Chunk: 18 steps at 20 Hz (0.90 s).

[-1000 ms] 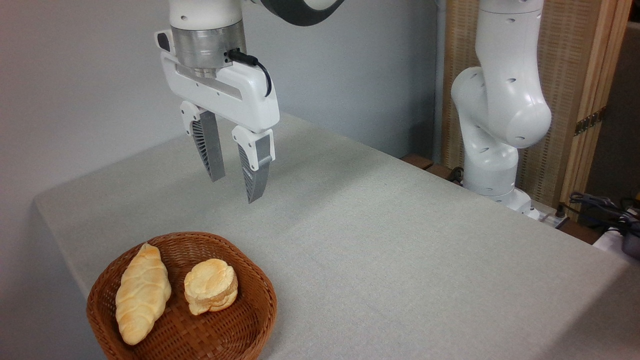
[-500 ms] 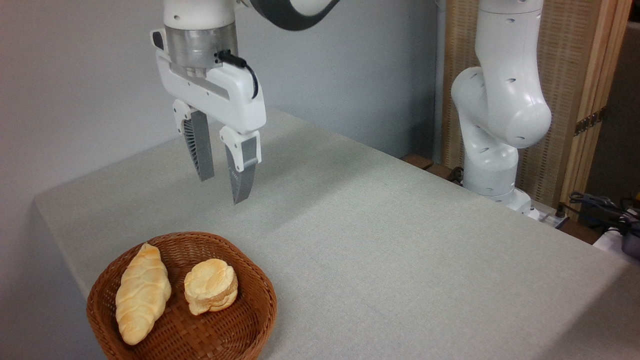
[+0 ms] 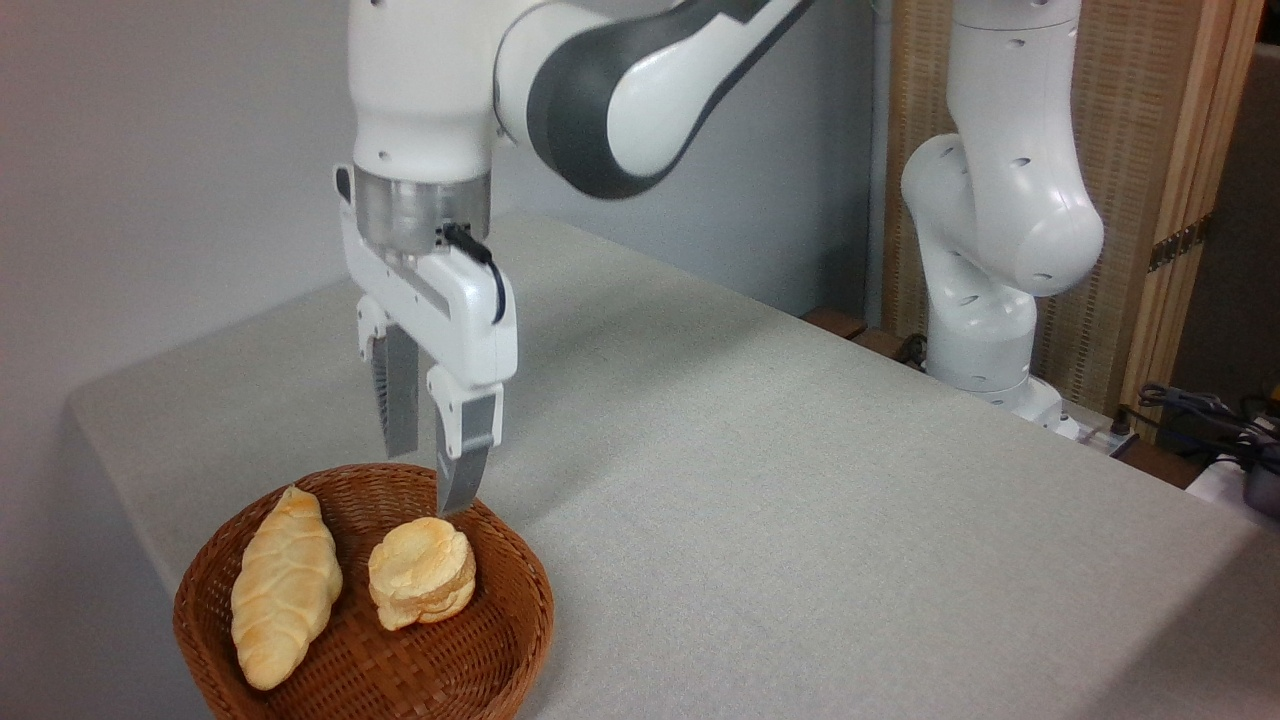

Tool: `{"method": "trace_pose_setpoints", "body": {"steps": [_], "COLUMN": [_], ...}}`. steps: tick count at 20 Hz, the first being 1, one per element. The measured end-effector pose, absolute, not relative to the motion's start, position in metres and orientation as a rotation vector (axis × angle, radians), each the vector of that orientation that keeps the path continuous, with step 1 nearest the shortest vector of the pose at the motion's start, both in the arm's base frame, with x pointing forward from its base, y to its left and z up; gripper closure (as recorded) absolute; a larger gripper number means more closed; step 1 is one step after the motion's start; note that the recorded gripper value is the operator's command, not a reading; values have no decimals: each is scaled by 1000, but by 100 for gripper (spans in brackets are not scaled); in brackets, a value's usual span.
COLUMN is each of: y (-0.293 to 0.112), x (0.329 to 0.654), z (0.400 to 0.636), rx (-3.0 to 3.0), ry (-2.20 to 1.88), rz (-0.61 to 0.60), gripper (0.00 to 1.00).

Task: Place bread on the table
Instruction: 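Lower the open gripper down around the round golden bun, then close the gripper on the round bun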

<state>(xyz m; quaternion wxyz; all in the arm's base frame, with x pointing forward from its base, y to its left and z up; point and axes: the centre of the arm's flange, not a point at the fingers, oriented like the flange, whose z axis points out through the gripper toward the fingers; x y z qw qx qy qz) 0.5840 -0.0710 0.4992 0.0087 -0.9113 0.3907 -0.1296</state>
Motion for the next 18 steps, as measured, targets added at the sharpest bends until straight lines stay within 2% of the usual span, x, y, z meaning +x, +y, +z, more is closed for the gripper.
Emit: {"method": "trace_pose_setpoints", "body": {"steps": [6,14,15,18], "y": [-71,-85,-85,-86], "x": [600,609,609,609], "z": [458,428,426,424], "rx": [-2836,-2831,-2831,-2830], "ry": [1202,1218,1220,1220], "rz": [-369,-346,-343,-337], "gripper": [0,0,7,53]}}
